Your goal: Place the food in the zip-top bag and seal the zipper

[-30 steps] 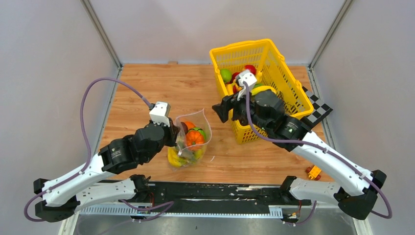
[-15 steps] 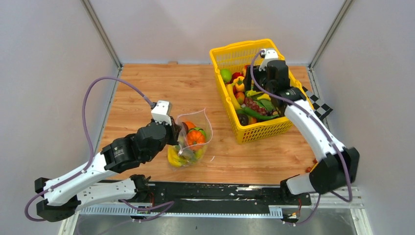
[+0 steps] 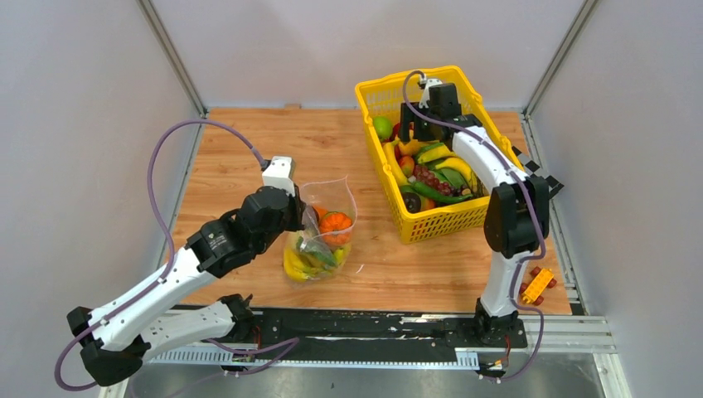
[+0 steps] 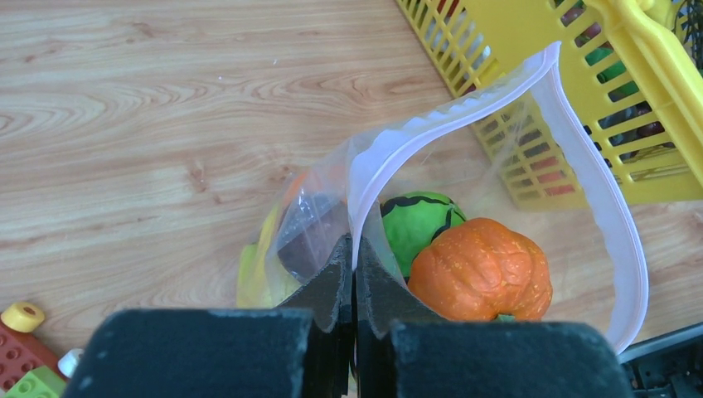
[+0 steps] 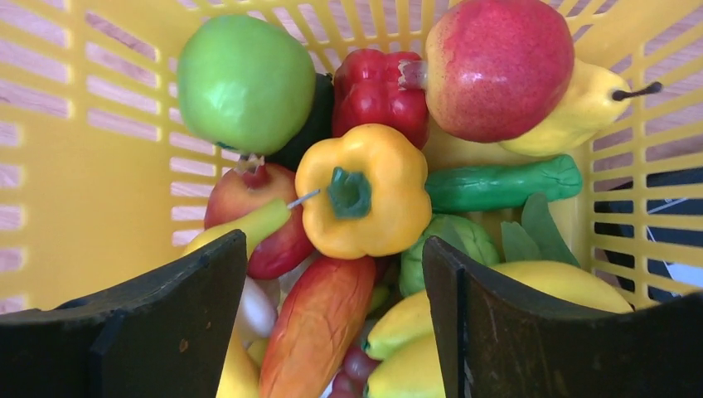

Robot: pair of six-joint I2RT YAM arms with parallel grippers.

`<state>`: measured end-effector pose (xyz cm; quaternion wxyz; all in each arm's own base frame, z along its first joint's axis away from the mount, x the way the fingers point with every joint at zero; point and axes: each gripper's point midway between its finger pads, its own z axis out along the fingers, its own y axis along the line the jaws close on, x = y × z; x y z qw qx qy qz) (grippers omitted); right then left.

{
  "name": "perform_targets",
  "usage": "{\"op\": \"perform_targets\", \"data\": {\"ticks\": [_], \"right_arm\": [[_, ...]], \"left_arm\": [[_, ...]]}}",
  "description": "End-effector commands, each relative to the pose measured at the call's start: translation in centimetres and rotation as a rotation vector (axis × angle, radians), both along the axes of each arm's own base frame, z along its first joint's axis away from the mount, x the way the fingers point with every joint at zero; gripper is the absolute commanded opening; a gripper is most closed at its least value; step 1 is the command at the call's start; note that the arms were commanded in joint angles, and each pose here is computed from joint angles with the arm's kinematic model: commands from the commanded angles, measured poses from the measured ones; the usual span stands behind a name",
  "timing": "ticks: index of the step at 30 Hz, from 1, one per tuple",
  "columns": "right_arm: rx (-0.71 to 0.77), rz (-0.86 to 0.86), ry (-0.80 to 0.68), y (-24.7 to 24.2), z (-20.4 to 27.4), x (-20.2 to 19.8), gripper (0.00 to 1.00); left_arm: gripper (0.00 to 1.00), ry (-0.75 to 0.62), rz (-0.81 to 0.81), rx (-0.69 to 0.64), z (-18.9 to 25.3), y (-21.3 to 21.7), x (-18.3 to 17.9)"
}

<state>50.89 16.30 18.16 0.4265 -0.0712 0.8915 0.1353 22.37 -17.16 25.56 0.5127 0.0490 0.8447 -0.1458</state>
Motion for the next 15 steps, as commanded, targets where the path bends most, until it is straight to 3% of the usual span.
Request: {"op": "perform_targets", "data": {"ticks": [1,7,11,15], "right_arm": [[-0.041,-0.001,0.012,0.0,-0.9,2.3,0.79],[-0.102,-0.039,0.075,-0.5,-5.1,4.5,0.77],[-0.100,-0.061,0.079,-0.6,-4.8,4.7,0.58],[-0.063,-0.059,-0.018,-0.6,-0.8,4.1,0.25]], "left_arm": [[0.00,-0.044,-0.026,-0.053,2.3,-0.7,0.9],[0.00,-0.038,-0.045,-0.076,2.3,-1.0,0.8],[0.00,-0.036,-0.049,-0.090,2.3,-0.8,0.5],[0.00,-0.039,-0.045,-0.116,2.4,-0.5,0.0]]}}
